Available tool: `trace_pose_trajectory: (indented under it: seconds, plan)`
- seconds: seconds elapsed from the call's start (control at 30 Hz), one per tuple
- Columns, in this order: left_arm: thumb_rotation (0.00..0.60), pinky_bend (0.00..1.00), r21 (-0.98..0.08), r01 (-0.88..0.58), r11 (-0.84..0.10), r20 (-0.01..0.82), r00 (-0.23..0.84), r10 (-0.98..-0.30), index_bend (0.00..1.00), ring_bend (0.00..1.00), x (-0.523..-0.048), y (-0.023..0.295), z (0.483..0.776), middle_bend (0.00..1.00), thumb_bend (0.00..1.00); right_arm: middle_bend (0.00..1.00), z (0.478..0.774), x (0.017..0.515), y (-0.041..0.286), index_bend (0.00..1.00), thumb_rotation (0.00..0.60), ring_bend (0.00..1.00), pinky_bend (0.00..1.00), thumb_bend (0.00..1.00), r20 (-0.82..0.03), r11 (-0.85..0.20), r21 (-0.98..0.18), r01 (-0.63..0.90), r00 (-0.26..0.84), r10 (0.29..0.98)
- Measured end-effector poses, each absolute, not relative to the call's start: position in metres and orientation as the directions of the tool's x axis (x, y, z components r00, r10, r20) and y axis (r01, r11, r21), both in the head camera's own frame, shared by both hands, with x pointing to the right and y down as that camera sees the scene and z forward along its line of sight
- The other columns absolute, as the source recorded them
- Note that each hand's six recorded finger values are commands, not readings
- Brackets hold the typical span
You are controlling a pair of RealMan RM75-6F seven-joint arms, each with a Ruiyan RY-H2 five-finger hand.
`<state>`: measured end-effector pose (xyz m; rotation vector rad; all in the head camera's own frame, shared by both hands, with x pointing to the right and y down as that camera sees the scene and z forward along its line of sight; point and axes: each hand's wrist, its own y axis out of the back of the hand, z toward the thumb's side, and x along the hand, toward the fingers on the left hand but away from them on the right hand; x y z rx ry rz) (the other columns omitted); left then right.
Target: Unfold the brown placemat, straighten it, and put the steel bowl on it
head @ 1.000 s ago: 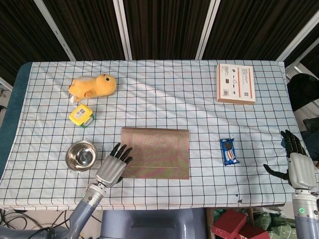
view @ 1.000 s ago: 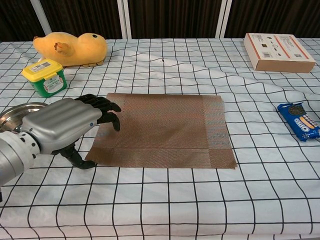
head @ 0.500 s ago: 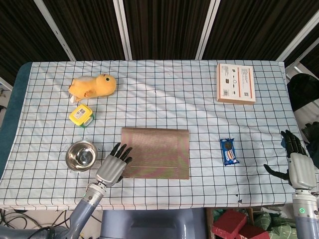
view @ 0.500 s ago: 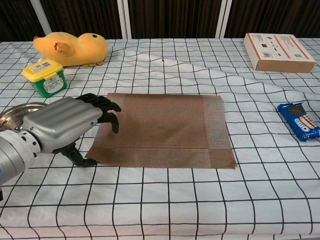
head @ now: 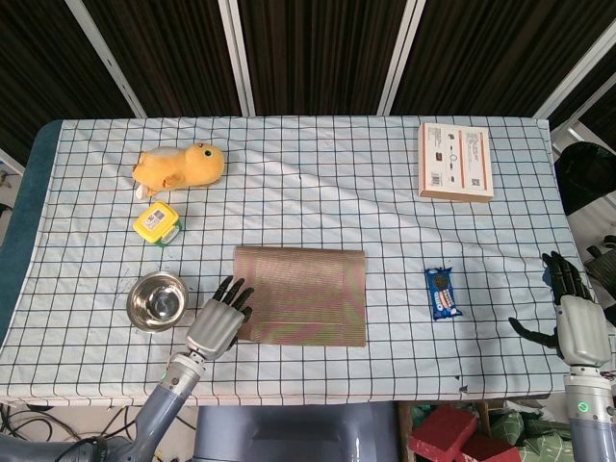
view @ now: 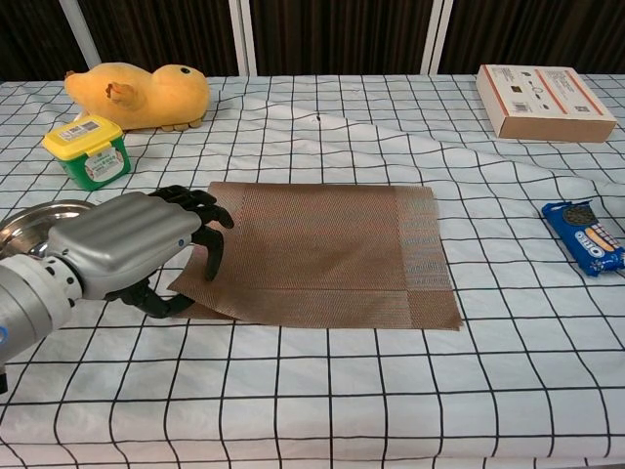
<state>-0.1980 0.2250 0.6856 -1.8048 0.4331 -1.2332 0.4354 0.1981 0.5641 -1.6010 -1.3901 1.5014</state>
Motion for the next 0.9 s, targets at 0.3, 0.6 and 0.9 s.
trace_pose_trajectory:
  seconds: [0.3, 0.6, 0.9]
  plan:
    - [0.6, 0.07, -0.816, 0.174, -0.551, 0.563, 0.451, -0.692, 0.53, 0.02, -0.197, 0.225, 0.683, 0.16, 0.41, 0.0, 0.564, 0.435, 0.198, 0.0, 0.6, 0.0, 0.16, 0.11, -0.386, -0.326, -0.892, 0.314, -0.151, 0.91]
    - [0.6, 0.07, -0.819, 0.171, -0.547, 0.558, 0.455, -0.694, 0.57, 0.02, -0.198, 0.225, 0.681, 0.18, 0.45, 0.0, 0.564, 0.435, 0.198, 0.0, 0.6, 0.0, 0.16, 0.11, -0.387, -0.326, -0.891, 0.316, -0.15, 0.91]
    - [0.6, 0.08, -0.823, 0.157, -0.546, 0.549, 0.465, -0.694, 0.58, 0.02, -0.198, 0.227, 0.673, 0.18, 0.46, 0.0, 0.564, 0.436, 0.198, 0.0, 0.6, 0.0, 0.16, 0.11, -0.386, -0.323, -0.89, 0.322, -0.154, 0.91]
